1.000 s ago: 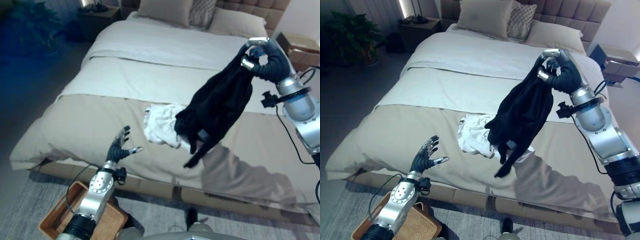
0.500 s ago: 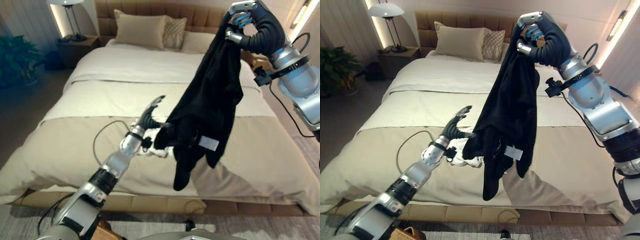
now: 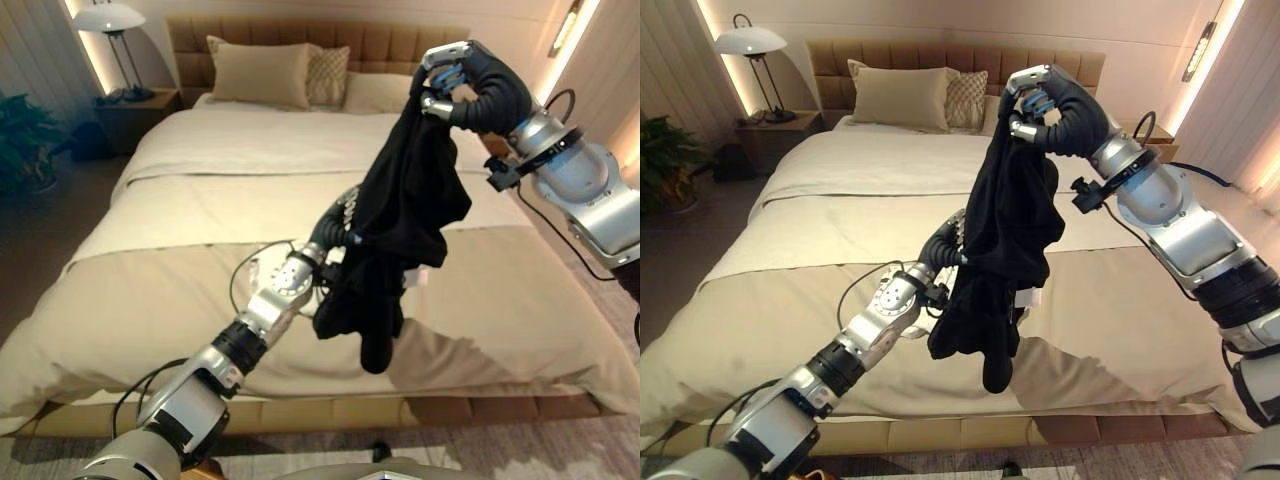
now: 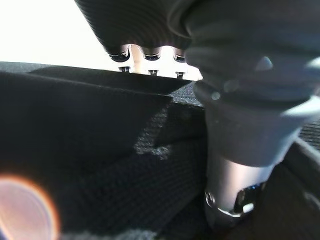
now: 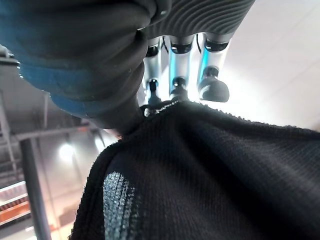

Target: Pick up clothes into the bucket

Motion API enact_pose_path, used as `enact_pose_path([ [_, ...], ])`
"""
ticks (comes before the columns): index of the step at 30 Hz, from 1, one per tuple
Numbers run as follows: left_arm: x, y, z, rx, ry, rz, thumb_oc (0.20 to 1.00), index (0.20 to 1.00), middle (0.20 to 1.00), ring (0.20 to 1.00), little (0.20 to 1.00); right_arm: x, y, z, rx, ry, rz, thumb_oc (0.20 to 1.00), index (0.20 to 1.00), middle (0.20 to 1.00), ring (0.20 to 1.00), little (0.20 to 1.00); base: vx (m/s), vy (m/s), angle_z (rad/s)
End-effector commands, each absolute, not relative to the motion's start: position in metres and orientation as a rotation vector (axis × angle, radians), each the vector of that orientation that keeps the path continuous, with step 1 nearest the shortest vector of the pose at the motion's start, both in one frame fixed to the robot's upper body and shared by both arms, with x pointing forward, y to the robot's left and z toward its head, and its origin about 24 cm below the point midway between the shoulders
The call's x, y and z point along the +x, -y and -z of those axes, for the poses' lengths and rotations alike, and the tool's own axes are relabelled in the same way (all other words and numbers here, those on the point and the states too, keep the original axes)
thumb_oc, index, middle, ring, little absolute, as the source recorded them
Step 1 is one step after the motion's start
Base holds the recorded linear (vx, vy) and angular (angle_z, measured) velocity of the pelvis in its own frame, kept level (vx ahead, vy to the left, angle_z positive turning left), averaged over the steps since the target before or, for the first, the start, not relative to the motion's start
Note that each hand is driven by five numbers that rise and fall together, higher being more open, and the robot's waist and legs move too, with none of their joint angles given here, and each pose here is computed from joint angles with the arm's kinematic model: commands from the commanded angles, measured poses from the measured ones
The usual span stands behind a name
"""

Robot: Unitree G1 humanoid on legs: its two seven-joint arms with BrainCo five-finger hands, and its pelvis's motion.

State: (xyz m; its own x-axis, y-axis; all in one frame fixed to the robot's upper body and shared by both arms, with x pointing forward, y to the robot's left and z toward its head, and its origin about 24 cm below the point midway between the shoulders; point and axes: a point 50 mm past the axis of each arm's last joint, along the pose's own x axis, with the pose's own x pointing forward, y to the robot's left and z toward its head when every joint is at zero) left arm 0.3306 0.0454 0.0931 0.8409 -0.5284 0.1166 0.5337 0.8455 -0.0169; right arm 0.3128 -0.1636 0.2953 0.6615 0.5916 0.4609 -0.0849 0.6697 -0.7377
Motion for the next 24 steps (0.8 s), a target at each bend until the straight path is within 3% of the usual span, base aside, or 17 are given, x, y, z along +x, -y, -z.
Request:
enact_pose_path([
  [1, 0.343, -0.030, -0.127, -0.128, 0.176, 0.649, 1.000, 1.000, 1.000, 1.000, 1.000, 0.303, 0.144, -0.348, -0.686, 0.950, -0.424, 0.200, 0.200, 0.200, 0.200, 0.200, 0.00, 0.000, 0.00],
  [9, 0.338, -0.007, -0.109, -0.333, 0.037, 0.731, 1.000, 1.000, 1.000, 1.000, 1.000, 0.304, 0.122, -0.347, -0.625, 0.990, -0.492, 0.200, 0.200, 0.200, 0.200, 0.200, 0.00, -0.001, -0.06],
  [11, 0.337, -0.005, -0.107, -0.349, 0.027, 0.749, 0.200, 0.200, 0.200, 0.200, 0.200, 0.305, 0.121, -0.349, -0.620, 0.998, -0.492, 0.200, 0.200, 0.200, 0.200, 0.200, 0.00, 0.000, 0.00],
  [24, 0.333, 0.001, -0.108, -0.384, 0.044, 0.778, 0.200, 0.200, 0.200, 0.200, 0.200, 0.305, 0.122, -0.348, -0.618, 1.010, -0.472, 0.200, 0.200, 0.200, 0.200, 0.200, 0.00, -0.003, -0.04],
])
